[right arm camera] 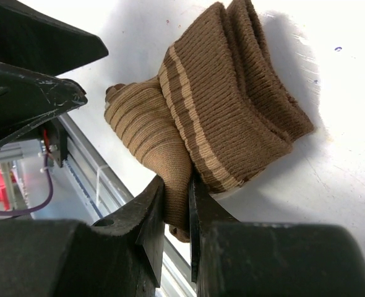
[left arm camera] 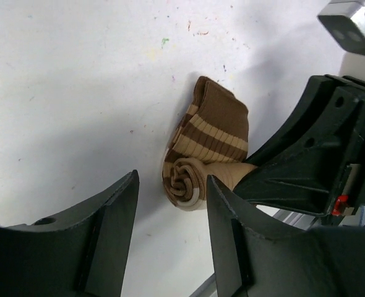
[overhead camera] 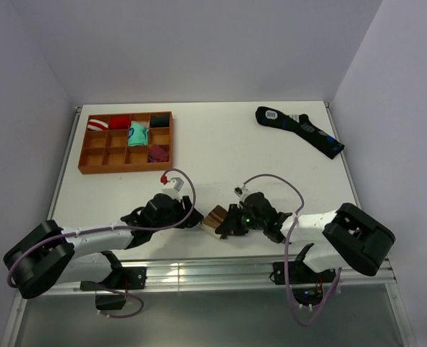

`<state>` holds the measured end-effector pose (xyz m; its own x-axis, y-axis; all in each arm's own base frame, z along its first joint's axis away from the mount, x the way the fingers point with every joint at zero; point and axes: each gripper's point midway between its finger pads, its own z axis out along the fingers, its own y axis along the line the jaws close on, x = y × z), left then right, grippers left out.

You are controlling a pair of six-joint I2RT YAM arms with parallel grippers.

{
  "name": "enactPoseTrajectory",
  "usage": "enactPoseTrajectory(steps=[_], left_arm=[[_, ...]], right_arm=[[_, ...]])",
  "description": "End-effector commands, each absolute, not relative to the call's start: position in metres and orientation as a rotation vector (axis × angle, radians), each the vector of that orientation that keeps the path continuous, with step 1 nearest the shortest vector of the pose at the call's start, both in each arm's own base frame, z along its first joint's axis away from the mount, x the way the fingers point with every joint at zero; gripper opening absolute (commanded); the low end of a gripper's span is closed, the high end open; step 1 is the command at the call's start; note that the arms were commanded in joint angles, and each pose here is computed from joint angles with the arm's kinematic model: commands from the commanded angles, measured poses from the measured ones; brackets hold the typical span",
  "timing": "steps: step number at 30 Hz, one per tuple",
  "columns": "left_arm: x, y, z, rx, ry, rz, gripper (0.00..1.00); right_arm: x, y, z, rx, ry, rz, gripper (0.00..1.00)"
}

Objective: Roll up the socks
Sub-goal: Roll the sock at the center of the board.

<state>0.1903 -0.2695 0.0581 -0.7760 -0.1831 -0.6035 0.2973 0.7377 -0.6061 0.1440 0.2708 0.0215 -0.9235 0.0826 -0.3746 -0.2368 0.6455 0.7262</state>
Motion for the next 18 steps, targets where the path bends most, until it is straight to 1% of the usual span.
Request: enactPoseTrajectory(steps=[1,12,13,16,17,18], left_arm=[[0.200,-0.280,0.083,0.154,2.121,-1.013,0.53],[0.192,-0.285,0.068,0.257,2.077,-1.005,0.58],[0.192,-0.286,0.067,0.260,2.077,-1.005,0.64],[0.191,-0.288,0.066,0.259,2.066,-1.018,0.65],[0.189,-0.288,0.064,0.263,2.069,-1.023,0.72],[0.189,-0.290,0.066,0.263,2.058,-1.040,0.73]], right_arm=[[0.117,0.246,-0.012,-0.093,2.686,1.108,0.08],[0.111,0.241,-0.016,0.006,2.752,1.242,0.08],[0.112,0.241,-0.015,0.017,2.754,1.253,0.08],[0.116,0.236,-0.017,0.040,2.764,1.228,0.08],[0.117,0.236,-0.017,0.039,2.767,1.225,0.08],[0.119,0.236,-0.017,0.048,2.766,1.223,0.07]])
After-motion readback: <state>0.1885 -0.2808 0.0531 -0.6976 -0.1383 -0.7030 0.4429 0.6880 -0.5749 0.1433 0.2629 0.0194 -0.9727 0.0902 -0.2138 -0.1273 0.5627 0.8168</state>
